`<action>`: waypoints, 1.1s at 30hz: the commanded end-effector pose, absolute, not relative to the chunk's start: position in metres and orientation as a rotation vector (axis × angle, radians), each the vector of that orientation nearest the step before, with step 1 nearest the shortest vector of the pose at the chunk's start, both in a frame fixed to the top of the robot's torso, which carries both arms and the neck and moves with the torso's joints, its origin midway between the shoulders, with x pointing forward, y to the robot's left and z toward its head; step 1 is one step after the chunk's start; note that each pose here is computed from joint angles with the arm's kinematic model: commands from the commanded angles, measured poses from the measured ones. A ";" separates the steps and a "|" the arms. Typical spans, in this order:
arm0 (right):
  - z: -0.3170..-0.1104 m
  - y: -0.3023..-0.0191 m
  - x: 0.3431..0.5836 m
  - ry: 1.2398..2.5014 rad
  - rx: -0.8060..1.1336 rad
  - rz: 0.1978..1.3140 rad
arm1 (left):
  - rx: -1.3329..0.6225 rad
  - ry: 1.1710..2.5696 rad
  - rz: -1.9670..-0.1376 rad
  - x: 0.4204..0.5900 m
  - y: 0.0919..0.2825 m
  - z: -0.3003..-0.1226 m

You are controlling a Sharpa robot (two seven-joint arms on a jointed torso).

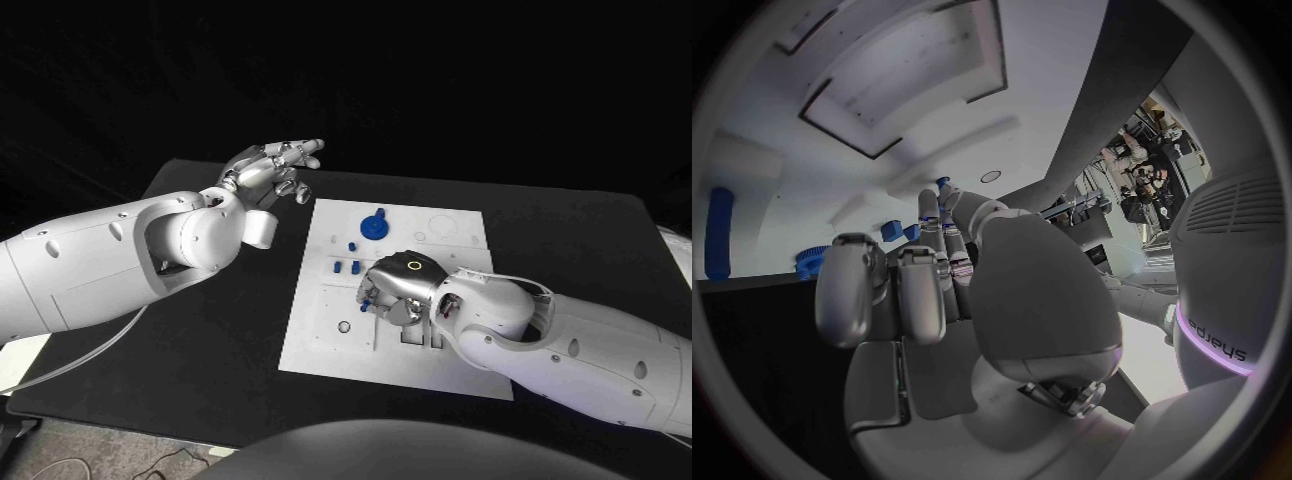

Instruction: Assemble the parts on the task board

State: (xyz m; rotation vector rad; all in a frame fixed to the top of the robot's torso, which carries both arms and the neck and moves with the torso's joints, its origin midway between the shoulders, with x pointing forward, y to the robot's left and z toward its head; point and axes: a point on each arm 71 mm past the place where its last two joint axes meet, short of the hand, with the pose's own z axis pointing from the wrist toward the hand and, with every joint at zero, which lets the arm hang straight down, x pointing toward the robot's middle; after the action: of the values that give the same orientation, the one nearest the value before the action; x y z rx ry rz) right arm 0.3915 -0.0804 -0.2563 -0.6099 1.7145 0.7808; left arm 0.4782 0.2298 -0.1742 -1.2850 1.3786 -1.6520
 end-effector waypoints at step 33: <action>-0.239 -0.097 0.388 1.590 -0.515 0.762 | -1.270 1.404 -1.693 0.477 0.225 -0.173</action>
State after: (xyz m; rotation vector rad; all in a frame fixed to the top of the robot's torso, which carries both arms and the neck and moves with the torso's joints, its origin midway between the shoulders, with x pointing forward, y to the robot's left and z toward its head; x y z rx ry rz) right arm 0.3874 -0.0952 -0.2451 -0.5611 1.6422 0.7417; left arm 0.4776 0.2281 -0.1741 -1.2822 1.3926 -1.6672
